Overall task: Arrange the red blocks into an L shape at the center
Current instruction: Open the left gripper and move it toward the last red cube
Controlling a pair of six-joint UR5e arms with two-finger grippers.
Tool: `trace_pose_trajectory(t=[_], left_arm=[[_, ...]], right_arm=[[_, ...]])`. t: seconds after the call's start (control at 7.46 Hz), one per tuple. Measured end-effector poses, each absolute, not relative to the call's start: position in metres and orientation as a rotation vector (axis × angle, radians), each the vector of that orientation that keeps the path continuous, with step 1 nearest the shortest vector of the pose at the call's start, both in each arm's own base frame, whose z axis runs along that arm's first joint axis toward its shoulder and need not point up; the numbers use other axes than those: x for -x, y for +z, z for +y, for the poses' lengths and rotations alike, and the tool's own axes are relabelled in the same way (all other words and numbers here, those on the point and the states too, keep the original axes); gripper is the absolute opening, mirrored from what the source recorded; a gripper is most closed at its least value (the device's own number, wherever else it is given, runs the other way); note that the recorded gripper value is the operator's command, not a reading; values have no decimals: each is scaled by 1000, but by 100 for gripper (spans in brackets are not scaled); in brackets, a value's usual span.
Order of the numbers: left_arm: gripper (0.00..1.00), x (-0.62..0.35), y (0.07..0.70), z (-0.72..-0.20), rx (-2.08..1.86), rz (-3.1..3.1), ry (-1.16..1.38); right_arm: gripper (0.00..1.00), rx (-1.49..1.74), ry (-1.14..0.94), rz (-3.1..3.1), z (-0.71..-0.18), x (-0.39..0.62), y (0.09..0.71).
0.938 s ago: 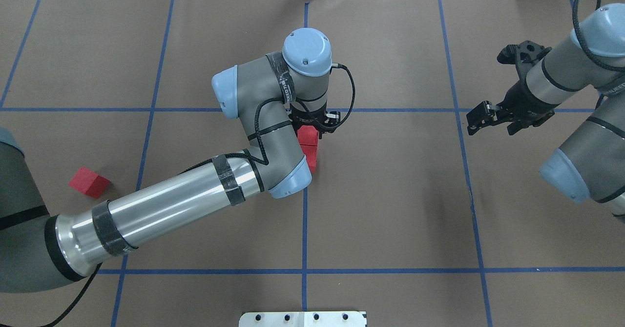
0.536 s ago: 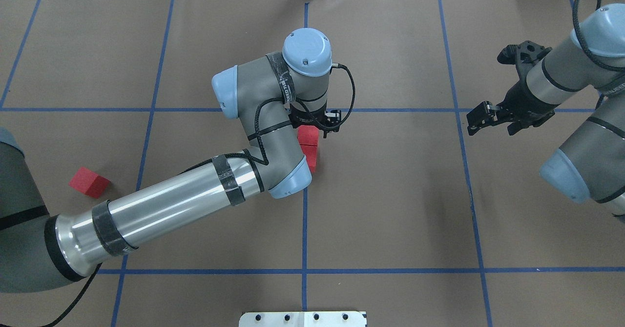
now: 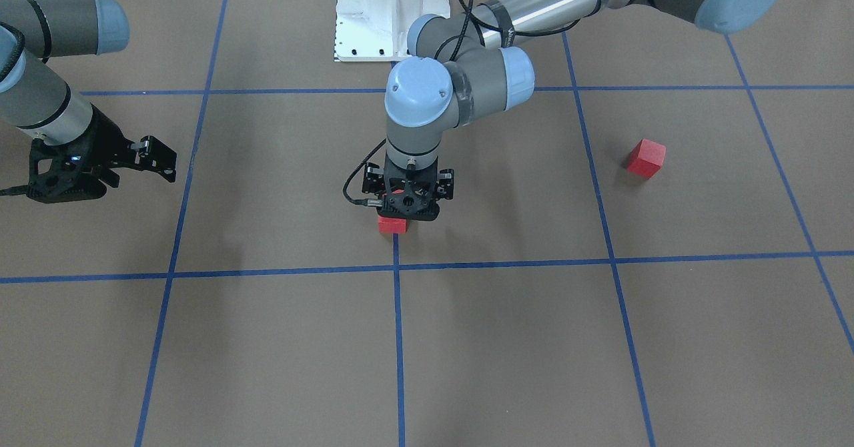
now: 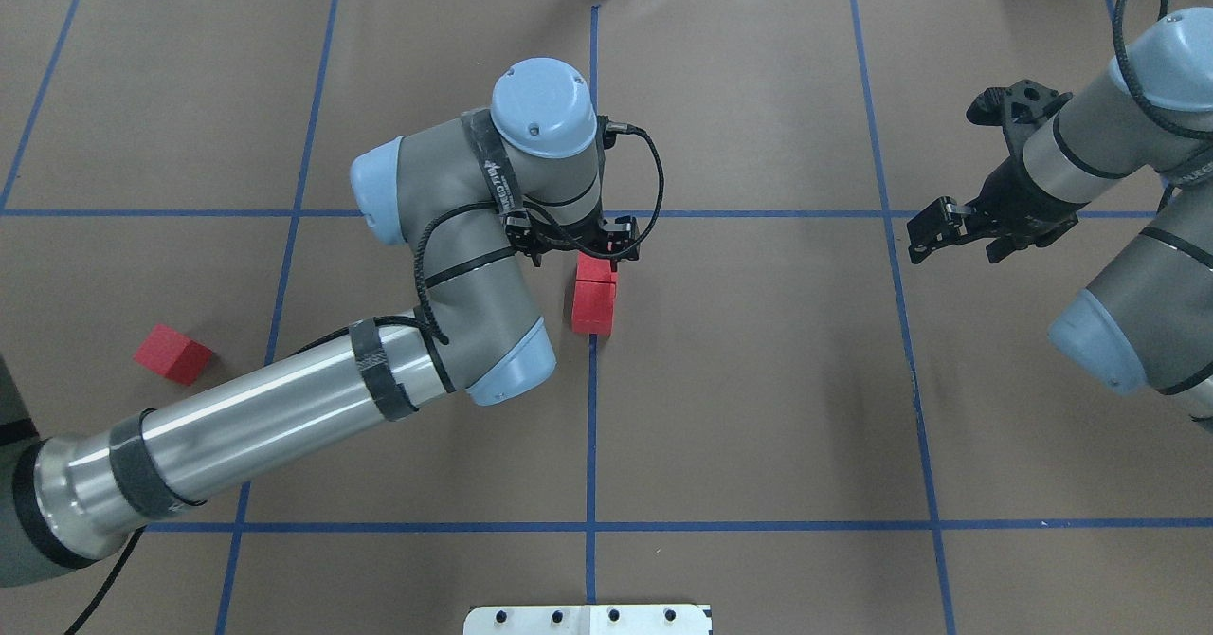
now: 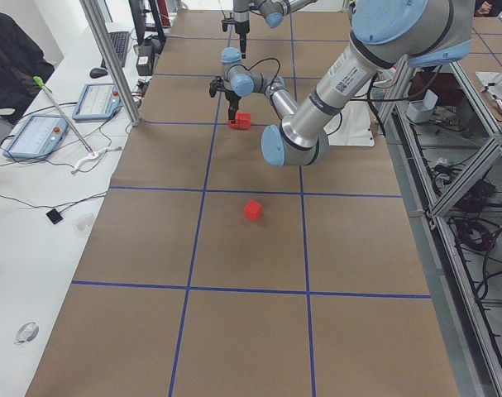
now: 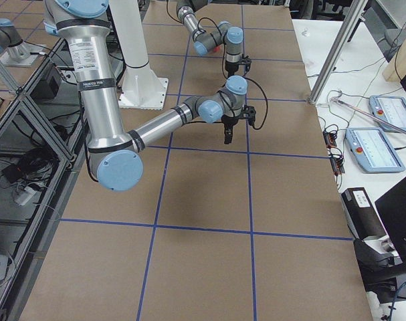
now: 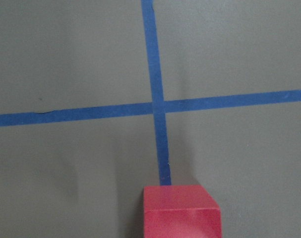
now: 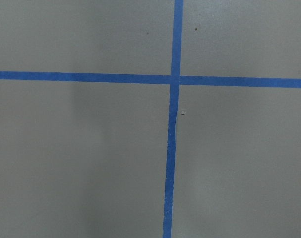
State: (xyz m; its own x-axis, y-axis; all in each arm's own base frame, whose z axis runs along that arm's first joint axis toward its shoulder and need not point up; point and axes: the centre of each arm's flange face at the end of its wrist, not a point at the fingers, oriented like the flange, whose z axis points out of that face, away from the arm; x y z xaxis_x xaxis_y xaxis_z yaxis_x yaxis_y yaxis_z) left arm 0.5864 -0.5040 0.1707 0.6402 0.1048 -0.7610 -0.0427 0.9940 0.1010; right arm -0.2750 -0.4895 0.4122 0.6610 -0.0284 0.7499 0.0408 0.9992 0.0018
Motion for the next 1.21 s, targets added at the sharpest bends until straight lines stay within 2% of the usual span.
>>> trace_pose_trajectory(t=[0.54, 1.21], left_arm=[[99, -427, 287, -448, -147, 865, 113], [99, -274, 432, -464, -248, 751, 393]], right_arm=[[100, 13, -41, -848, -490, 274, 413], [100, 13, -38, -849, -490, 275, 410]])
